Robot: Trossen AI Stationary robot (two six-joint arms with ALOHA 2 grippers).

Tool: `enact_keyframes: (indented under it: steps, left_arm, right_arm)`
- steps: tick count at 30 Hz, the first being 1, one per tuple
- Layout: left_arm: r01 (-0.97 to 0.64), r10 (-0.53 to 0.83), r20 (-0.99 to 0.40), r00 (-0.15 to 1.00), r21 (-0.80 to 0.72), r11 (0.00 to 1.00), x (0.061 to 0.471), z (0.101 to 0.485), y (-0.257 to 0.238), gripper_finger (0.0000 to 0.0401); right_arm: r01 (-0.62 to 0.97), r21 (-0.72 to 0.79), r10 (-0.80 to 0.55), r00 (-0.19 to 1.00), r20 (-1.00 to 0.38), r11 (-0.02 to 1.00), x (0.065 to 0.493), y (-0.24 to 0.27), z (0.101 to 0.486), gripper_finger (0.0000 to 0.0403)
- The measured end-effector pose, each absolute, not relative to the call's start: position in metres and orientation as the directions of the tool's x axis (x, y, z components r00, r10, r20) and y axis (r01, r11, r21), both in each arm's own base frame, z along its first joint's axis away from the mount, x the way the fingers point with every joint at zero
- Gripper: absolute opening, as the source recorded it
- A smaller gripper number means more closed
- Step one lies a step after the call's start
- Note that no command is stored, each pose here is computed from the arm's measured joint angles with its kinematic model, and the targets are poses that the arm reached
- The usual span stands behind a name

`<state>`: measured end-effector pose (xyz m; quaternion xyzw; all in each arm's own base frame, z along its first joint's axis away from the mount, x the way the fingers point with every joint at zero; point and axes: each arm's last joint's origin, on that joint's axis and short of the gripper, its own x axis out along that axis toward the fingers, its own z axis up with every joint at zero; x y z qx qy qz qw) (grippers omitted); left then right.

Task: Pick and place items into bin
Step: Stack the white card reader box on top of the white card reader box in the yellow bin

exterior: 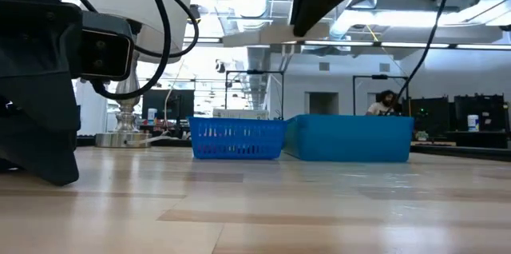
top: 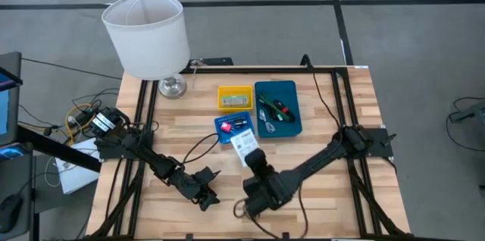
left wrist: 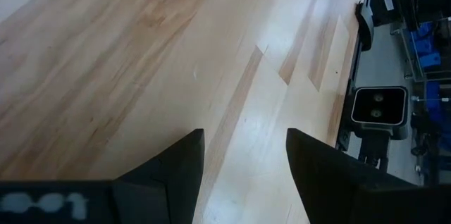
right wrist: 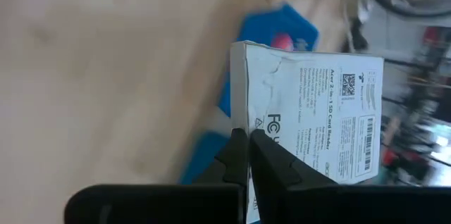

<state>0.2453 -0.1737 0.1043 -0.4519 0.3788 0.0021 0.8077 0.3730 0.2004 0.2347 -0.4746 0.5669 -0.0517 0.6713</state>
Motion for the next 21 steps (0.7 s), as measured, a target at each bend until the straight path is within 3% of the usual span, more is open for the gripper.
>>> enact_keyframes:
  steps: [4,21]
  left_arm:
    - [-0.345,-0.339,-0.614,0.713,-0.728,0.592,0.245,0.104,-0.174,0.0190]
    - [-0.374,-0.296,-0.622,0.725,-0.716,0.589,0.246,0.104,-0.172,0.0190]
  right_arm:
    - [-0.558,-0.689,-0.668,0.292,-0.685,0.462,0.380,0.175,0.237,0.0000]
    - [-0.810,-0.491,-0.779,0.070,-0.623,0.320,0.415,0.043,0.239,0.0000]
